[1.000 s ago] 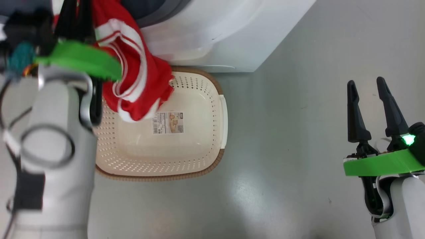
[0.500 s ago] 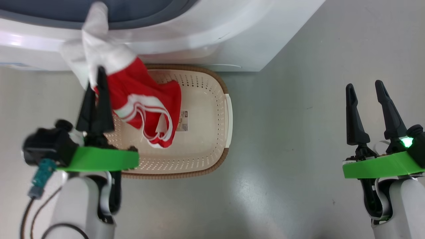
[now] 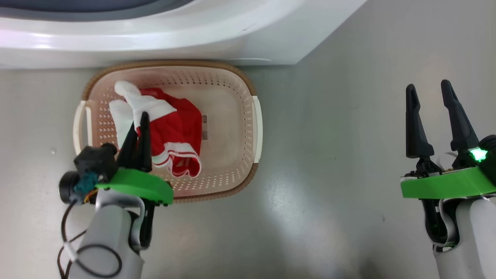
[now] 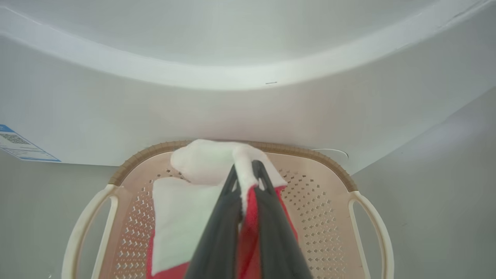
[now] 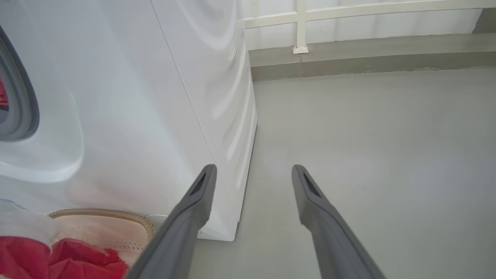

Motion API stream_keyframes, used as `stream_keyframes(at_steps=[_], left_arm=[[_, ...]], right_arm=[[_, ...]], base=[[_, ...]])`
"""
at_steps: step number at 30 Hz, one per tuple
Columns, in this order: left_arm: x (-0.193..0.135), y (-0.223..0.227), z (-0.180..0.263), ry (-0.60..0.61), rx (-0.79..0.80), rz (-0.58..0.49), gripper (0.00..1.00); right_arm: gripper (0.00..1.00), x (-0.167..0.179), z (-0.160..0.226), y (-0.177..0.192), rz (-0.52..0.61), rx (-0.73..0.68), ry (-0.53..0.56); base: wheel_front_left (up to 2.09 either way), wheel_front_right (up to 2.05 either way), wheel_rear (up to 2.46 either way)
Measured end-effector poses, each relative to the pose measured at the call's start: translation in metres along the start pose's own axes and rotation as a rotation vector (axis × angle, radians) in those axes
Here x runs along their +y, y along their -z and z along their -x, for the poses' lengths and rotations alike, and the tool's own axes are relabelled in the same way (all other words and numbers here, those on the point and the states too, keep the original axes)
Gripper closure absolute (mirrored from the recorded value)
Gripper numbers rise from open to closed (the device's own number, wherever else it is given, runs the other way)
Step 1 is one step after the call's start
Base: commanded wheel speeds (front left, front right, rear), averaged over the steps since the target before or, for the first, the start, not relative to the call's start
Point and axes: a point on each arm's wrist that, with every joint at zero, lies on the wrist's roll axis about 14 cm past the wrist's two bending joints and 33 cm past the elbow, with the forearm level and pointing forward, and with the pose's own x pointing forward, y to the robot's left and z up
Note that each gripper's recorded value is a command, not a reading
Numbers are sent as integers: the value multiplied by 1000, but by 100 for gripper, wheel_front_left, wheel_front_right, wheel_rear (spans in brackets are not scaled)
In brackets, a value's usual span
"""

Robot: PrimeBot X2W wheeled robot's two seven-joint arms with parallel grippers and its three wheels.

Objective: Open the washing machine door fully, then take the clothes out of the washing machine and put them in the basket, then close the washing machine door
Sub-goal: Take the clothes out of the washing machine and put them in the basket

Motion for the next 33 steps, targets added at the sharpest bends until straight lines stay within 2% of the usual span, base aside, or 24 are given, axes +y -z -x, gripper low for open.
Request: stream_keyframes(at_steps=[8, 17, 19, 20, 22, 24, 25, 33], left_arm=[[-10, 50, -26, 50, 159, -24, 100], [-10, 86, -45, 65, 273, -74, 100], [-8, 92, -46, 56, 295, -72, 77], [-7, 94, -46, 51, 302, -70, 60], [-6, 93, -47, 49, 304, -73, 18], [-7, 89, -48, 53, 296, -70, 4], [-7, 88, -48, 54, 293, -69, 0], [-8, 64, -44, 49, 241, -62, 0]], right_arm=[[0, -13, -3, 14, 10, 28, 29], [0, -21, -12, 24, 20, 38, 45], [0, -23, -13, 25, 22, 41, 48], [0, -23, -13, 25, 23, 40, 49], [0, -23, -13, 24, 23, 36, 50], [0, -23, -13, 21, 23, 31, 49], [0, -22, -13, 21, 22, 29, 48], [0, -16, -11, 8, 16, 5, 37]], base=[[0, 0, 0], [0, 0, 0], [0, 0, 0], [0, 0, 0], [0, 0, 0], [0, 0, 0], [0, 0, 0], [0, 0, 0]])
